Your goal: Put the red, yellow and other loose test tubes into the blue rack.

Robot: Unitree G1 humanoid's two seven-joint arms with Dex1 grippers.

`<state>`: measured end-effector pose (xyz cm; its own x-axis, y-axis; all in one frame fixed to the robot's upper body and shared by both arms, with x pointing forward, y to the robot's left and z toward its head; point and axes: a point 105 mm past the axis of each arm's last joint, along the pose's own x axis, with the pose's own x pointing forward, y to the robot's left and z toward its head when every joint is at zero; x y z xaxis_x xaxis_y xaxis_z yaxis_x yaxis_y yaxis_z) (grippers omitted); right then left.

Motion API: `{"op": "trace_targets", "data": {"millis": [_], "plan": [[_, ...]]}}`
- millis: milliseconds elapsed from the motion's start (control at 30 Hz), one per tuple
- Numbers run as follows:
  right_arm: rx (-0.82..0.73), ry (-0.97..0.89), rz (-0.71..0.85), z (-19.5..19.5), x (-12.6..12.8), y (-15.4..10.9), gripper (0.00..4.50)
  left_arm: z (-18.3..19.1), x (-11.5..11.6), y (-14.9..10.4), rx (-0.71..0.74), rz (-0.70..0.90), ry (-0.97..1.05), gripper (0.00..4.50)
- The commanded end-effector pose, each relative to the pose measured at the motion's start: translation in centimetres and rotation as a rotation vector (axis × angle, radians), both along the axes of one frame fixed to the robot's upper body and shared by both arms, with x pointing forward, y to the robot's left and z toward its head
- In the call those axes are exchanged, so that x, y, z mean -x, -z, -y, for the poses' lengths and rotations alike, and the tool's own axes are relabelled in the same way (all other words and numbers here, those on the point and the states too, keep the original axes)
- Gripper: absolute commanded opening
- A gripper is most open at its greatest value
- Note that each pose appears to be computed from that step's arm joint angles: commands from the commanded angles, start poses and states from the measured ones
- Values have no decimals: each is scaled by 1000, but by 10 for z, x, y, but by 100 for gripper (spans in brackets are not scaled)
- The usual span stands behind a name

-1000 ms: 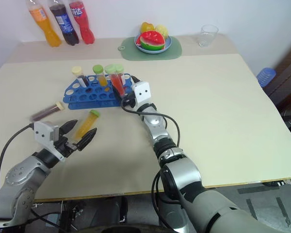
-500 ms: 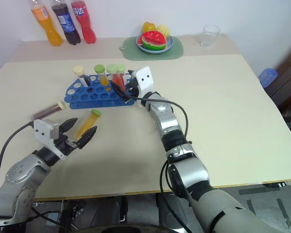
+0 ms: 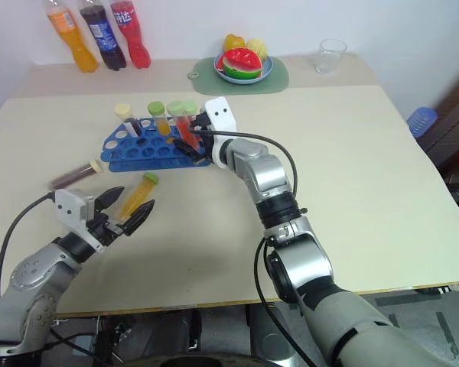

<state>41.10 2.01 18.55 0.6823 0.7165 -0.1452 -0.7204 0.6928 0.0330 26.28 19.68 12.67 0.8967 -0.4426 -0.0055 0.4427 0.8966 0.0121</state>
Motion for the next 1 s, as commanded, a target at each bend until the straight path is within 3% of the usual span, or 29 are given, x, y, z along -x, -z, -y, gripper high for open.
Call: {"op": "trace_targets", "data": {"millis": [33, 167, 367, 600, 833, 1000], "plan": [[-33, -9, 50, -6, -1, -24, 444, 4, 2, -8, -5, 46, 18, 450], [-36, -14, 54, -9, -2, -26, 444, 4, 3, -8, -6, 46, 17, 450], [-31, -14, 49, -11, -3, -25, 166, 4, 4, -6, -4, 44, 11, 450], [-22, -10, 61, -9, -3, -21, 166, 4, 3, -6, -5, 44, 10, 450], [-42, -50, 204, -10, 6, -24, 166, 4, 2, -5, -7, 43, 10, 450], [-28, -45, 284, -6, 12, -6, 166, 3, 2, -5, -11, 42, 9, 450]]}}
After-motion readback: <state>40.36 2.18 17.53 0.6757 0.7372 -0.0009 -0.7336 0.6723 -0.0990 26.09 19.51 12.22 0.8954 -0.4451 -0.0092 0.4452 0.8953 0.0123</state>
